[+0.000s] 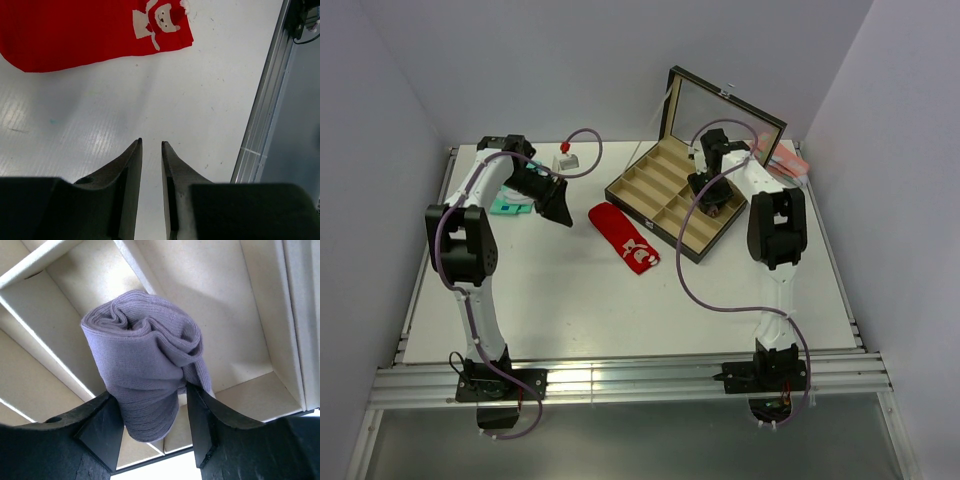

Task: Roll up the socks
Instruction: Place the sock in the storage box.

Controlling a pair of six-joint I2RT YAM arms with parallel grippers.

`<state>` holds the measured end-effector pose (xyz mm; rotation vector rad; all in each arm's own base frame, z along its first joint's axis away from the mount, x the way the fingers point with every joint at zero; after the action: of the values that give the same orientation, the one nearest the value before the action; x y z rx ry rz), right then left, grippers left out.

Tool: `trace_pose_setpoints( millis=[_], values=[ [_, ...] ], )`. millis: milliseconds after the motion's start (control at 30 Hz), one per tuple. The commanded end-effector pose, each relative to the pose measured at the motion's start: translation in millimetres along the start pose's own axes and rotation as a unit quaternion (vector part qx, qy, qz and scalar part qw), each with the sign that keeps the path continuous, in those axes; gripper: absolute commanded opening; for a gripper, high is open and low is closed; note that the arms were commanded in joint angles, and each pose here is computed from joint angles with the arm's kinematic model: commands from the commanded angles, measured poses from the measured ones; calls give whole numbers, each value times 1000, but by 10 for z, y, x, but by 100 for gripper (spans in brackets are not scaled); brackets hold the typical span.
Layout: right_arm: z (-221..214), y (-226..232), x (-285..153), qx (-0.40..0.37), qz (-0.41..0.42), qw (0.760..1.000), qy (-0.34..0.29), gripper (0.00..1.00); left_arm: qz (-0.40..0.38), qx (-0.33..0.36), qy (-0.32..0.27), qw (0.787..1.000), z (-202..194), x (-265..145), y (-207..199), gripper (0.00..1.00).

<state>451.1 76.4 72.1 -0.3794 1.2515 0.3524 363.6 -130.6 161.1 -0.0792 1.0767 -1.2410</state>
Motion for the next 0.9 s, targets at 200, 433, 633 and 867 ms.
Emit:
trace_pose_setpoints(
  millis=[200, 433, 633, 867],
  values=[
    [200, 74, -304, -2, 21, 997, -68, 56, -2, 7, -8, 1000, 119, 1, -59, 27],
    [40, 74, -15, -1, 23, 1000, -8, 14, -1, 6, -8, 1000, 143, 10, -58, 28],
    [-219, 115, 240, -9, 37, 997, 71, 12, 1, 11, -7, 1000, 205, 22, -83, 27],
    [-147, 159, 202, -8, 56, 997, 50, 17, 0, 15, -4, 1000, 225, 60, -122, 27]
  ],
)
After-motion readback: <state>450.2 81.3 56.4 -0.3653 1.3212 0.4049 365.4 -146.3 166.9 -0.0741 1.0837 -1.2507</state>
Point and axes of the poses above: each gripper's point midway between its finger pads, its own x axis out along the fingers, its own y axis along the line the jaws close on, z = x × y, the point moved 3 cm from there along -x, back along the fingers, and after that the axes turned 7 degrees about -x, right-handed, at the moved point
